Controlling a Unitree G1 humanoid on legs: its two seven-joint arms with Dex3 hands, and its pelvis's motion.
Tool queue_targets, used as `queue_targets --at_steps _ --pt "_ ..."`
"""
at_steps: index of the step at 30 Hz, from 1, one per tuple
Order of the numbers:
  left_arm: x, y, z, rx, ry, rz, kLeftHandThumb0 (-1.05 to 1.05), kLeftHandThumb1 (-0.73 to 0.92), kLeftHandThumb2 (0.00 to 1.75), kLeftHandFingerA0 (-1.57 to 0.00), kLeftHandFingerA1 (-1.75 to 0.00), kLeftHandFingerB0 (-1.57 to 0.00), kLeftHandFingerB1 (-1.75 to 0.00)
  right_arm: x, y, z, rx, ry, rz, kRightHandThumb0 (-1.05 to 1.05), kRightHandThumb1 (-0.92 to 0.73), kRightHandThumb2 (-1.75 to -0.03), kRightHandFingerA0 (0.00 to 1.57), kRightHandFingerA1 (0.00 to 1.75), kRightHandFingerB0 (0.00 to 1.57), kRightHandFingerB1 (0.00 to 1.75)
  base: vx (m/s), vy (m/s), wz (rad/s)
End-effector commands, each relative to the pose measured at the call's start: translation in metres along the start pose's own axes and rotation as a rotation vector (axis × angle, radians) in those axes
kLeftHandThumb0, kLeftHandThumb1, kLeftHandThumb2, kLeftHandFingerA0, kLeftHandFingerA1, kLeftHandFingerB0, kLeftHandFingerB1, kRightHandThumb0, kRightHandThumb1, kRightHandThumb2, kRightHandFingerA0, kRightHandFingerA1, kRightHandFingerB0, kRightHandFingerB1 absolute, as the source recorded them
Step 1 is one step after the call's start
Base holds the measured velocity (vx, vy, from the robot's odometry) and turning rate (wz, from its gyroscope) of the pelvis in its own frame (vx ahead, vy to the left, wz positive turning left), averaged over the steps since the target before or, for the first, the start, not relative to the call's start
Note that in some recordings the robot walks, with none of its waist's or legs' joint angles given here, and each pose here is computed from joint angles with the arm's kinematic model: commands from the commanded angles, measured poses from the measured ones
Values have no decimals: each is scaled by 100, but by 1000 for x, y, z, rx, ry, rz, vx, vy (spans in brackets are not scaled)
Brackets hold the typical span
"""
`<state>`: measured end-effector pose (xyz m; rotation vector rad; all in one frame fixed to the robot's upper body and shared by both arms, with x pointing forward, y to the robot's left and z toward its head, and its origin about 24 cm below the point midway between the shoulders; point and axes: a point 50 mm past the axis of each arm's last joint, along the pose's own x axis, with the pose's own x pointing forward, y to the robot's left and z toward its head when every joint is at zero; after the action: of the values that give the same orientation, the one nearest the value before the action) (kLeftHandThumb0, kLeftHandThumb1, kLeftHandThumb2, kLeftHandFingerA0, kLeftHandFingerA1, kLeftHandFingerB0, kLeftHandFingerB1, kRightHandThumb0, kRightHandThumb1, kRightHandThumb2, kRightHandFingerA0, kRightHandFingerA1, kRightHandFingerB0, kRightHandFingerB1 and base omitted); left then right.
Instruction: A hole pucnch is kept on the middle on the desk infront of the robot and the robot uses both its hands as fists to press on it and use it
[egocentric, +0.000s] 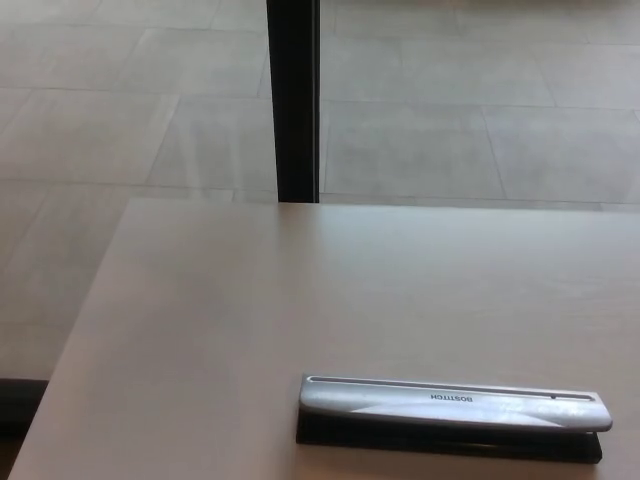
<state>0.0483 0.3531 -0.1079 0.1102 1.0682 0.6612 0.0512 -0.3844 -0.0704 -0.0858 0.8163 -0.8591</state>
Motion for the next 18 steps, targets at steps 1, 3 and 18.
queue_targets --at_steps 1,3,18 --pt "1 31 19 -427 -16 115 -40 48 86 -85 -76 -61 -66 -16 -43 40 428 -86 -217 -43 -58 -77 79 98 53 70 0 0 0" --pt "0 36 42 -495 -101 105 -32 66 60 -100 -66 -72 -56 1 -60 55 548 -124 -282 -42 -66 -68 69 77 55 64 0 0 0" --pt "-110 10 257 -656 -978 -49 -17 74 73 -85 -164 -84 -99 -46 -65 225 860 -672 -204 -38 -55 -119 142 144 90 102 0 0 0"
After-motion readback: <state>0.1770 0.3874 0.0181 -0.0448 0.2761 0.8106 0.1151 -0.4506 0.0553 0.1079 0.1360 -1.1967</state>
